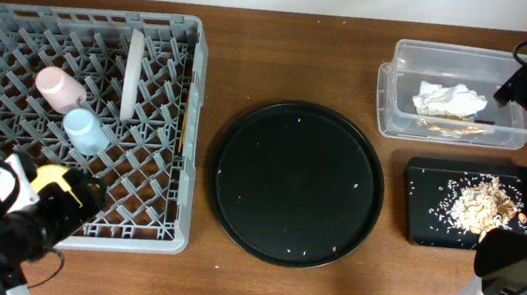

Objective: Sort waste into correct bins and load items into the dishwasher rack

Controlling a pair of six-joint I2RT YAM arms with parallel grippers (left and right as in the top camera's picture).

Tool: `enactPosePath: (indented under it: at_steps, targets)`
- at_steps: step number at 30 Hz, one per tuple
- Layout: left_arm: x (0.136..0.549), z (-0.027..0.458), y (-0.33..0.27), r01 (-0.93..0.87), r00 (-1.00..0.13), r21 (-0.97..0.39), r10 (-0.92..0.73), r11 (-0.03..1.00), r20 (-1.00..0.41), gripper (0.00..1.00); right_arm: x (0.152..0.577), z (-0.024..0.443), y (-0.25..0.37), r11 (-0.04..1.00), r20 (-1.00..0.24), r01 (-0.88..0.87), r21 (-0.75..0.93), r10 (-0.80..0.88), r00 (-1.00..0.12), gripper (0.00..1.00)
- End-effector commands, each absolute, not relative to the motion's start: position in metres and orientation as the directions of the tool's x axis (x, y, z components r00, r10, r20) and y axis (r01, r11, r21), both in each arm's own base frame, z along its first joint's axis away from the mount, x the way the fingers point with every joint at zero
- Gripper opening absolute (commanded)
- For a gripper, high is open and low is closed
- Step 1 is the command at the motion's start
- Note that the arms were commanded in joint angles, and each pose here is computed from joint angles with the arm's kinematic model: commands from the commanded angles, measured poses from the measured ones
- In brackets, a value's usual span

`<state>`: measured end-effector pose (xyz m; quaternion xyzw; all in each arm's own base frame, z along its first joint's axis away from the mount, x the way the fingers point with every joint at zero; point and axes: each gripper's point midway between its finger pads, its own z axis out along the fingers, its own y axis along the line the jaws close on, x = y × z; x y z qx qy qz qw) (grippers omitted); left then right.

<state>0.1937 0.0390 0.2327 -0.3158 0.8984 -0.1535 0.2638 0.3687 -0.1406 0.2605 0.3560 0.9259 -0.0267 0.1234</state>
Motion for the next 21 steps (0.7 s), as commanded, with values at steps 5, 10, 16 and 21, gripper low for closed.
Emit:
enactPosePath:
  at_steps: [5,10,16,21]
  targets:
    - [0.247,0.235,-0.027,0.167,-0.699,-0.201,-0.028,0.965,-0.715,0.99,0.368,0.266,-0.143,0.745,-0.265,0.666,0.036,0.650,-0.712,0.99]
    - [0.259,0.206,-0.052,0.282,-0.558,-0.081,0.095,0.956,-0.825,0.99,0.368,0.266,-0.143,0.745,-0.265,0.666,0.036,0.650,-0.712,0.99]
    - [0.249,0.151,-0.053,0.284,-0.459,-0.033,0.106,0.958,-0.882,0.99,0.368,0.266,-0.143,0.745,-0.265,0.666,0.036,0.650,-0.712,0.99]
    - [0.249,0.142,-0.053,0.287,-0.277,0.010,0.093,0.958,-0.956,0.99,0.368,0.266,-0.143,0.745,-0.265,0.666,0.036,0.650,-0.712,0.99]
